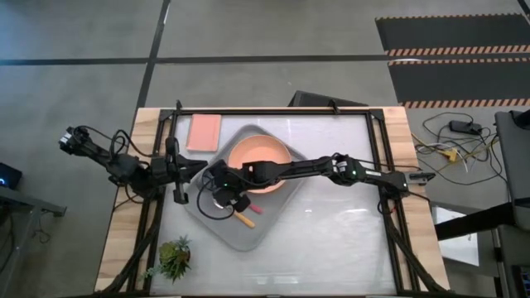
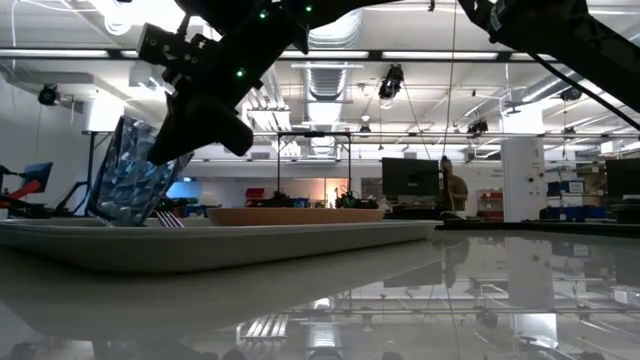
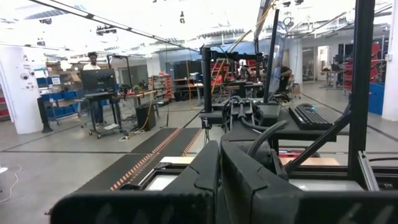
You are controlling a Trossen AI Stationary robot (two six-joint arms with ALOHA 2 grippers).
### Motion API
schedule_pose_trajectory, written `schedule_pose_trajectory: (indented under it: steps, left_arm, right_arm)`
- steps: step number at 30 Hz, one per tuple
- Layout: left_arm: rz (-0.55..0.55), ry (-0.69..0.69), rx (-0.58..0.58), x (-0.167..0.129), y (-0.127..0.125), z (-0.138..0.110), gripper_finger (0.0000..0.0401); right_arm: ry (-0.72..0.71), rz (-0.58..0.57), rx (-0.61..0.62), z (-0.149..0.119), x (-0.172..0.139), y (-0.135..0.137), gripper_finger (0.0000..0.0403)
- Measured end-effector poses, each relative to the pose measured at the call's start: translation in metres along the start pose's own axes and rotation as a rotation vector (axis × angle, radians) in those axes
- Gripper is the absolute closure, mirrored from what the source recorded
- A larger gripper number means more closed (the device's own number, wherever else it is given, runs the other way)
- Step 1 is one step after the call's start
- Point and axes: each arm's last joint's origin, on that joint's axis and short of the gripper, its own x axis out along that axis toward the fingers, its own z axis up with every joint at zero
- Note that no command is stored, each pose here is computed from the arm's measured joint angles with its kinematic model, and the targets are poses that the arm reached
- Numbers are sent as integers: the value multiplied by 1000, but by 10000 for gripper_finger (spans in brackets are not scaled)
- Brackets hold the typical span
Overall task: Pick and place plate/cup/fork/spoon on tray
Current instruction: Put the blue glass on the gray serving tray to the top left of the orange plate
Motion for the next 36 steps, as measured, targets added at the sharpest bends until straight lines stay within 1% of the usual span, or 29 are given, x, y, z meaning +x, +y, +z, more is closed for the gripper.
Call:
schedule_pose_trajectory:
  steps: [9,13,20,24,29,36]
  left_arm:
    - [0,0,0,0,0,0,401]
    - [0,0,0,0,0,0,401]
    - [0,0,0,0,0,0,401]
    - [0,0,0,0,0,0,401]
    - [0,0,0,0,0,0,401]
    - [0,0,0,0,0,0,401]
  right_arm:
    - [2,1,25,-1,1,0,391]
    - [1,0,27,-1,2,1,372]
    - [0,-9,82,-3,3,-2,328]
    - [0,-11,85,-4,3,-4,309]
    - [-2,-13,85,-4,3,-4,292]
    - [-12,-21,85,-3,3,-4,279]
